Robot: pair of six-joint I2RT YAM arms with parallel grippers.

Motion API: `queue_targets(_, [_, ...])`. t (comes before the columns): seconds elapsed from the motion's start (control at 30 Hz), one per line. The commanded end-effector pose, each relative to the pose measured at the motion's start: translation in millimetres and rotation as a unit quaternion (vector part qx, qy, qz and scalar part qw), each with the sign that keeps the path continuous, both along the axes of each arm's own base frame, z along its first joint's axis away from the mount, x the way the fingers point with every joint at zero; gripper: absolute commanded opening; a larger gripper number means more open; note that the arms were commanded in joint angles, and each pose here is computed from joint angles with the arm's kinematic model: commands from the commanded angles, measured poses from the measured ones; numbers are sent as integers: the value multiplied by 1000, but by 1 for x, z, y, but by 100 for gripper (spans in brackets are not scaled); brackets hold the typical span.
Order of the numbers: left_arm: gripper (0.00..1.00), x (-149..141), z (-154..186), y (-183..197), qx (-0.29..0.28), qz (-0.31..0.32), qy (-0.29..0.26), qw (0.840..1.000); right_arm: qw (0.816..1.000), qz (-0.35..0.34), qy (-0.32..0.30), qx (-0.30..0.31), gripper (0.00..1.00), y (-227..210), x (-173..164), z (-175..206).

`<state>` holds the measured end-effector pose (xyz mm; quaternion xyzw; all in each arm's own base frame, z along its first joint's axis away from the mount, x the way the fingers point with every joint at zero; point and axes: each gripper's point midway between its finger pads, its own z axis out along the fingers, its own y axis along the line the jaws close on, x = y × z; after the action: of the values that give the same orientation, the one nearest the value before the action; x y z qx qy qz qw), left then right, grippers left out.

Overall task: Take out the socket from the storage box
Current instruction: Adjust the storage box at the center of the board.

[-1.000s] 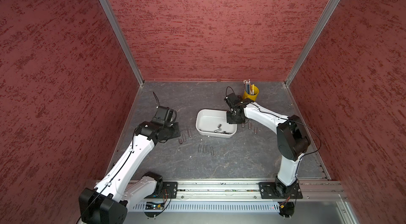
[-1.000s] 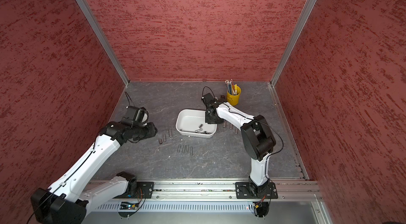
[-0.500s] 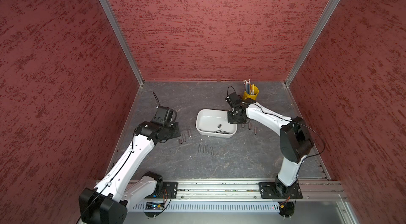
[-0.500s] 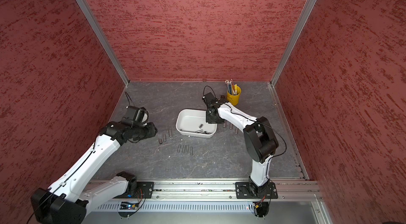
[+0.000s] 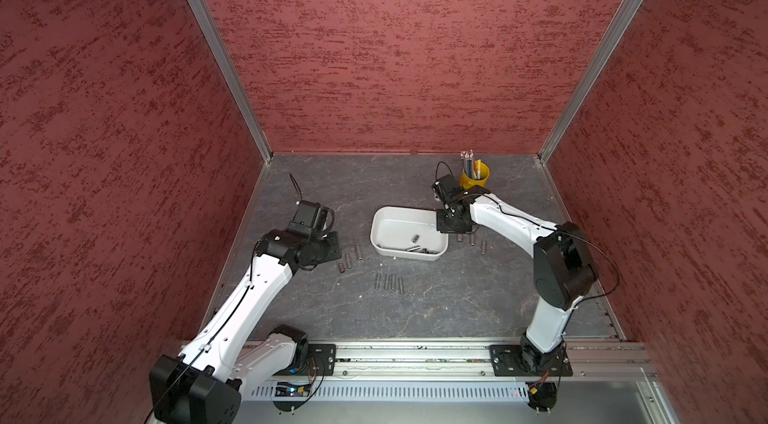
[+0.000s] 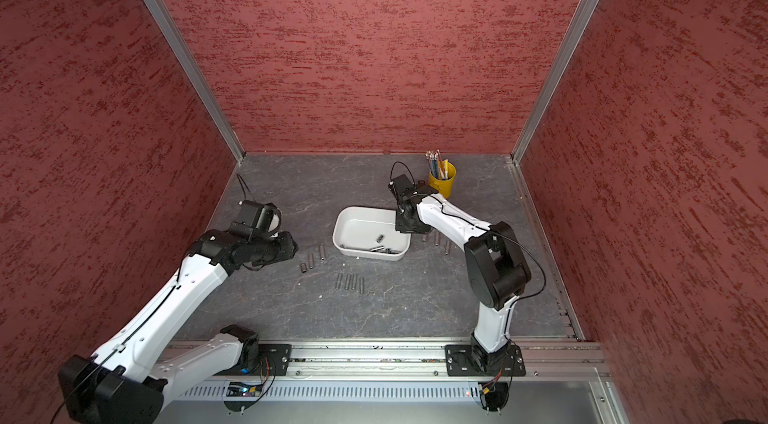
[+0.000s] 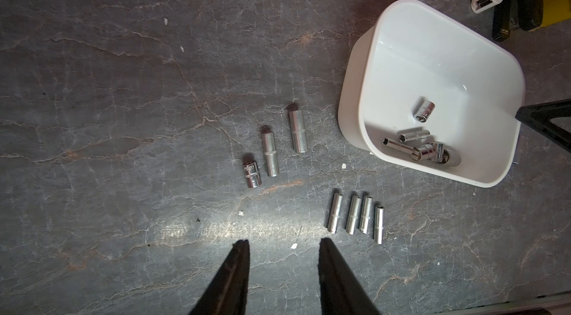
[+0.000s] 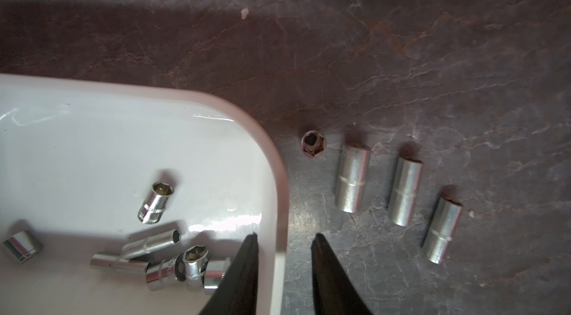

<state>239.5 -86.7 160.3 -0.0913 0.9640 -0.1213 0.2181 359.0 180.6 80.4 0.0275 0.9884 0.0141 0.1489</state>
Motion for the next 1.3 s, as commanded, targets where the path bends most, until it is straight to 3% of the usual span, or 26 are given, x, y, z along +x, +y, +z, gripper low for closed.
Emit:
queue_targets(0.0, [40, 2, -2, -3, 0, -9, -3, 1000, 1000, -5, 18, 6, 31, 2, -2, -18])
queue_targets(0.23, [40, 2, -2, -3, 0, -9, -2, 1000, 999, -7, 33, 17, 23, 8, -2, -32])
queue_targets(0.37, [40, 2, -2, -3, -1, -9, -3, 1000, 998, -17, 43, 31, 13, 14, -2, -34])
queue_targets(0.7, [40, 0, -2, -5, -5, -12, 0, 1000, 993, -33, 97, 57, 1, 25, -12, -22])
queue_targets(0.87, [40, -1, -4, -9, -5, -20, 5, 1000, 989, -26, 136, 49, 0, 22, -20, -11])
queue_targets(1.07, [40, -2, -4, -12, -9, -27, 5, 1000, 979, -15, 188, 84, 0, 26, -20, 10])
queue_targets(1.27, [40, -2, -4, -13, -12, -30, 6, 999, 972, -6, 216, 94, 0, 27, -18, 6])
